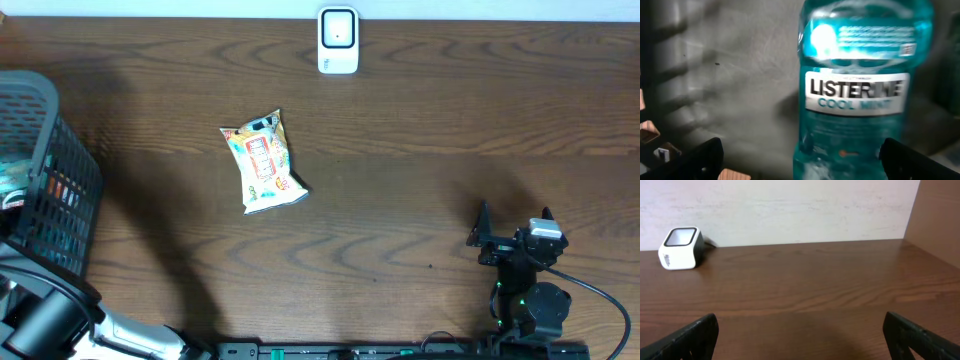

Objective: Scan the item barcode
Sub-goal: 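Move the left gripper back into the basket toward the Listerine bottle, then grasp the blue Listerine bottle with the left gripper and lift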

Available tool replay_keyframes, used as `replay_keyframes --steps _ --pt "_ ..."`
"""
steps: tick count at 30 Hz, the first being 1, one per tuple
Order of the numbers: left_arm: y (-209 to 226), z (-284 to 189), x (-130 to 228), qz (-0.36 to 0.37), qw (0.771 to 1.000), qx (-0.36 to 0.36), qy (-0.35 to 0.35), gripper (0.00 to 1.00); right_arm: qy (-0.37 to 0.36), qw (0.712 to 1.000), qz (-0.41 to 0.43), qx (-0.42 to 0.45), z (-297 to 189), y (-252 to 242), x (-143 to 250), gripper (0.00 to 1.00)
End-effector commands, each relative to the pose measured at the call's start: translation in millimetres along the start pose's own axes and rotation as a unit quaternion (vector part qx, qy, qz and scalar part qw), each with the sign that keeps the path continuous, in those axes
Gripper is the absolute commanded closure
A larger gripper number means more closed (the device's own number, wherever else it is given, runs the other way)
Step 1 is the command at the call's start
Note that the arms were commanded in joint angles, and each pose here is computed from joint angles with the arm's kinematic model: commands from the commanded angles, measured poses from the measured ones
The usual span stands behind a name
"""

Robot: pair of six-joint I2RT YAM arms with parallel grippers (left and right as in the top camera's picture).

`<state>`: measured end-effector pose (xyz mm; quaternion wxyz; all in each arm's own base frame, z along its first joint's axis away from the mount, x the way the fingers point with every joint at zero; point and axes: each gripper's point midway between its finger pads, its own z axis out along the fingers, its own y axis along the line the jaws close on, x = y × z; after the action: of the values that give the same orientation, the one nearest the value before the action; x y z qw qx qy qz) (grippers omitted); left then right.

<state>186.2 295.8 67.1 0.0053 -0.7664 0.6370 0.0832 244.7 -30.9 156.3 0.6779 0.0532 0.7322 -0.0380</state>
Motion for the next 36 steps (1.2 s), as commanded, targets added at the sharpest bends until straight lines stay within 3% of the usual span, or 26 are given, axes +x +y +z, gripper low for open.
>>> replay_keyframes --steps 1,12,20,22,24,26,36 --pt "7 22 7 0.005 0.999 -0.031 0.021 0.02 -0.001 1.000 -0.004 -0.002 0 0 0 0.01" --pt "10 75 20 0.034 0.994 -0.081 0.068 0.01 -0.001 1.000 -0.004 -0.001 0 0 0 0.01" --pt "18 89 21 0.048 0.990 -0.111 0.070 0.30 -0.001 1.000 -0.004 -0.002 0 0 0 0.01" --pt "22 89 18 0.051 0.989 -0.122 0.059 0.34 -0.001 1.000 -0.004 -0.002 0 0 0 0.01" --pt "23 90 15 0.055 0.989 -0.127 0.051 0.33 -0.001 1.000 -0.004 -0.002 0 0 0 0.01" --pt "21 94 13 0.065 0.989 -0.121 0.046 0.04 -0.001 1.000 -0.004 -0.002 0 0 0 0.01" --pt "30 121 28 0.078 0.989 -0.116 0.044 0.00 -0.001 1.000 -0.004 -0.002 0 0 0 0.01"
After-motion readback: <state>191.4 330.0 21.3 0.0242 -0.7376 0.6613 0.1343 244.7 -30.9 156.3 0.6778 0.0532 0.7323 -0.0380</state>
